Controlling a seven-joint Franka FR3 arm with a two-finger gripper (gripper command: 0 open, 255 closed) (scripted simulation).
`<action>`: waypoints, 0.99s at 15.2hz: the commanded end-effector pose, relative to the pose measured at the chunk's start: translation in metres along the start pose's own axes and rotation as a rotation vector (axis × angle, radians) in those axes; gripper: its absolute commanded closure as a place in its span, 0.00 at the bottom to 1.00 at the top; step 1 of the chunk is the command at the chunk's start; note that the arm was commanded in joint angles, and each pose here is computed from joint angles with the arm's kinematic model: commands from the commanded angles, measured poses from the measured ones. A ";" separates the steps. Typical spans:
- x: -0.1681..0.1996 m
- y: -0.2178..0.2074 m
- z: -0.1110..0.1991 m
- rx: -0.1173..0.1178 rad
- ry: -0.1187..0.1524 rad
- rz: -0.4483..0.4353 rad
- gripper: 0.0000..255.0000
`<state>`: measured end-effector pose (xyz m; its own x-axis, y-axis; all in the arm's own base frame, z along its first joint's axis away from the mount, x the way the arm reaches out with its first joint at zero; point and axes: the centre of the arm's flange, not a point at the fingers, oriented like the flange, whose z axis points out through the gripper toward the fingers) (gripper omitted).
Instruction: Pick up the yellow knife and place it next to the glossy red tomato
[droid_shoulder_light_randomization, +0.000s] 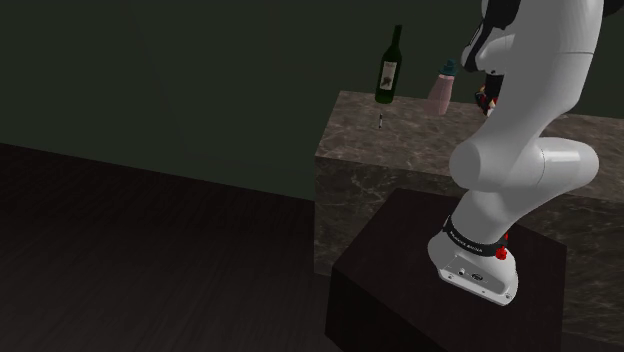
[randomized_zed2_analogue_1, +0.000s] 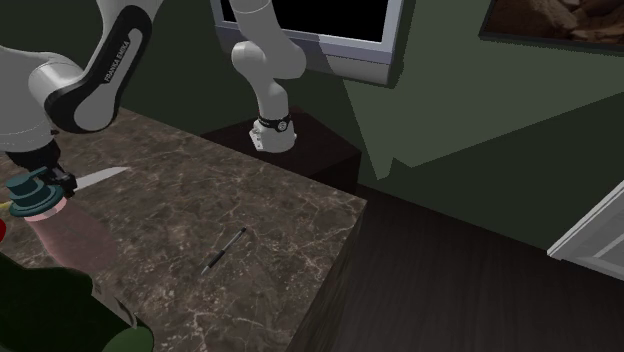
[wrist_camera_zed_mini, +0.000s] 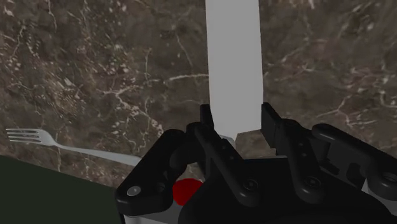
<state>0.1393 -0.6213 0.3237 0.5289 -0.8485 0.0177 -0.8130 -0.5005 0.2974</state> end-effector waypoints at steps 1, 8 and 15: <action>0.001 -0.003 0.010 0.000 0.000 0.000 1.00; 0.000 -0.010 0.032 0.000 0.000 0.000 1.00; 0.000 -0.009 0.032 0.000 0.000 0.000 0.00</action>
<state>0.1397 -0.6222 0.2905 0.5298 -0.8479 0.0192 -0.8127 -0.5011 0.2974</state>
